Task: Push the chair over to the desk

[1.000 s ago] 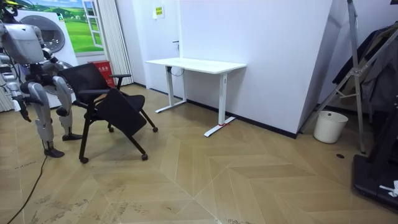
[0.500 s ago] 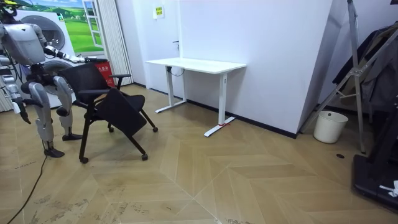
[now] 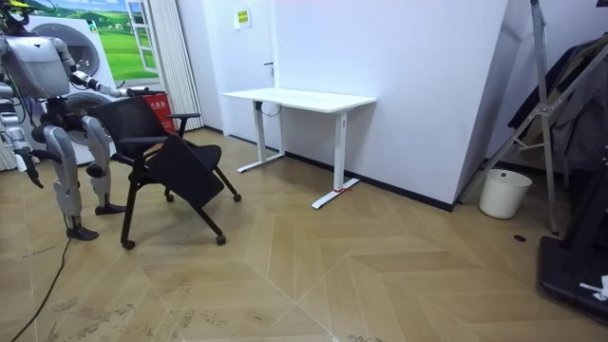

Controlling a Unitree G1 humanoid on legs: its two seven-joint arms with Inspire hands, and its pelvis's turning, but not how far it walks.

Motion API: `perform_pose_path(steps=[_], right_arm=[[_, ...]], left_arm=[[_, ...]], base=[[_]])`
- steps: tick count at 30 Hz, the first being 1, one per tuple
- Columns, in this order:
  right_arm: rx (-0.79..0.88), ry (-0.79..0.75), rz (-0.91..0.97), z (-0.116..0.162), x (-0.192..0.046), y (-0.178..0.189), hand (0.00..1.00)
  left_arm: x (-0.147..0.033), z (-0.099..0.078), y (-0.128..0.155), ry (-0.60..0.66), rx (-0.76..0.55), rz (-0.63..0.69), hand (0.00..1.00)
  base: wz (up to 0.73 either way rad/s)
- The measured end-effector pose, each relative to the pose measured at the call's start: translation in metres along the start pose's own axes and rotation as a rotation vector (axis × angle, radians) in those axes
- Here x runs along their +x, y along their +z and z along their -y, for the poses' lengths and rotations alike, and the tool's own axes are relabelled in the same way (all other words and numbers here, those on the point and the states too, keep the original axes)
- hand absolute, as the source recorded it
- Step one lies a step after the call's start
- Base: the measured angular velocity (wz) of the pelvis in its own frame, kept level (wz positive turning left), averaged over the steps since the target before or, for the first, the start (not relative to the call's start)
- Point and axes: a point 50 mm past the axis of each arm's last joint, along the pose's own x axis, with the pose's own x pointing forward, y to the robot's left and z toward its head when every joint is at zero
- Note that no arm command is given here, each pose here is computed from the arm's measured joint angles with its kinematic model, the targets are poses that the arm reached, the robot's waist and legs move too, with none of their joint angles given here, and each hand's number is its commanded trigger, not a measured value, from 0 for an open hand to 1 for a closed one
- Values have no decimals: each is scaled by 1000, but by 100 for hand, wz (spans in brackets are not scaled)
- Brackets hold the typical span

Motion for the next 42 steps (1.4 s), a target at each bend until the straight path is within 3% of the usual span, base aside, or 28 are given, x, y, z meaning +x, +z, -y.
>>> perform_pose_path(steps=[24,42], right_arm=[[-18,-10,-20,-3,1,-2,0],[-12,-4,-16,-5,1,2,0]], left_arm=[[-2,2,21,-25,21,86,0],[-4,6,36,-53,125,157,0]], base=[[0],[0]])
